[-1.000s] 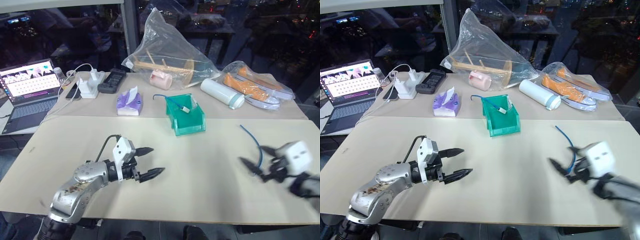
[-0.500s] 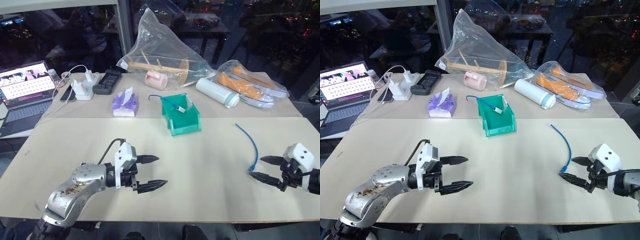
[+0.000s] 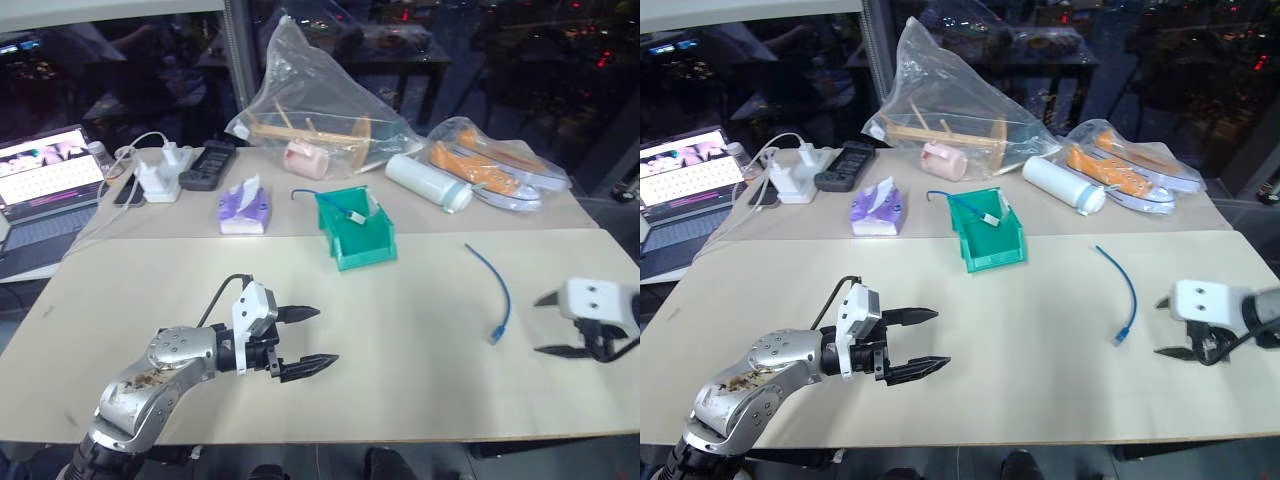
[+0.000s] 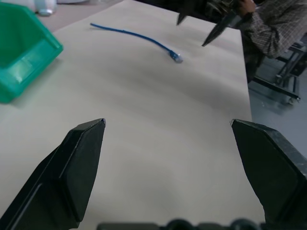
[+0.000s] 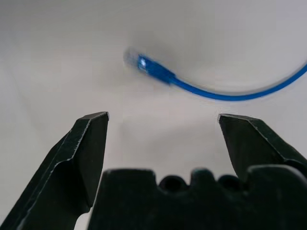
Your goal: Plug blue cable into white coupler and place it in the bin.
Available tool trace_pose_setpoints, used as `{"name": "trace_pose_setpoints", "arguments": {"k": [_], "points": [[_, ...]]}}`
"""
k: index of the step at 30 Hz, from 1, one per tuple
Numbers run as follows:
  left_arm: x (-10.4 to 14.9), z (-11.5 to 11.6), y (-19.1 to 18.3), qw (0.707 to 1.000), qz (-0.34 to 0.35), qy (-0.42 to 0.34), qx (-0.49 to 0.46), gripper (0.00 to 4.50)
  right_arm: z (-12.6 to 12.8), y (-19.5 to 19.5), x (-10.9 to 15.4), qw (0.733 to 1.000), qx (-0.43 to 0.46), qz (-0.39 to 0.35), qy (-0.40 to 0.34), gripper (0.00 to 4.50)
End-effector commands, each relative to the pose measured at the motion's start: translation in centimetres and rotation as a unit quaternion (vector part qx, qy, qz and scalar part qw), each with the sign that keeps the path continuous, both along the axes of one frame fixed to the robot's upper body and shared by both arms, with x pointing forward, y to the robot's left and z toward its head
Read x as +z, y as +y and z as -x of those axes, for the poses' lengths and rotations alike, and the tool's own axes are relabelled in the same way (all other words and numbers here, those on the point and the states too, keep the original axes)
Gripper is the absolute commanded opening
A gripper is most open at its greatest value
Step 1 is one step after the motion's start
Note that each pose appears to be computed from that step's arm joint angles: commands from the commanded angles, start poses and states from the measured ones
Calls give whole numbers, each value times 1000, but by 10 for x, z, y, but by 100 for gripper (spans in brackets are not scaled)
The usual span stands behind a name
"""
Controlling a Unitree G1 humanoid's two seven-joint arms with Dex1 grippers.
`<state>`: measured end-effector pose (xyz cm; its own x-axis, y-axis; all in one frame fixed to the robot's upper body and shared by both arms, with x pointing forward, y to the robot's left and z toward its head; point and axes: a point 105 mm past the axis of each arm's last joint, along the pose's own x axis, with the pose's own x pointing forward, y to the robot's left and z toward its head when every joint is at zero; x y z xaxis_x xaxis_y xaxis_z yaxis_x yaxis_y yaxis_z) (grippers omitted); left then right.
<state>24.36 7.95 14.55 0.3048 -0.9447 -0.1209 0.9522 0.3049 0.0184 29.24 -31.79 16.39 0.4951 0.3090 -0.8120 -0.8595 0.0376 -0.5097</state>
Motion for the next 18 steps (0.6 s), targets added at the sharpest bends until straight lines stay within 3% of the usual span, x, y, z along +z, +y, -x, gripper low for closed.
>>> {"name": "trace_pose_setpoints", "arguments": {"k": [1, 13, 18], "points": [[6, 2, -3, 1000, 5, -18, 0, 450, -7, 3, -7, 996, 59, 65, 20, 423], [2, 9, 3, 999, 0, -23, 27, 450, -27, 14, -37, 984, 120, 103, 86, 423], [0, 9, 5, 999, -4, -26, 33, 450, -28, 13, -45, 982, 116, 100, 110, 284]]}}
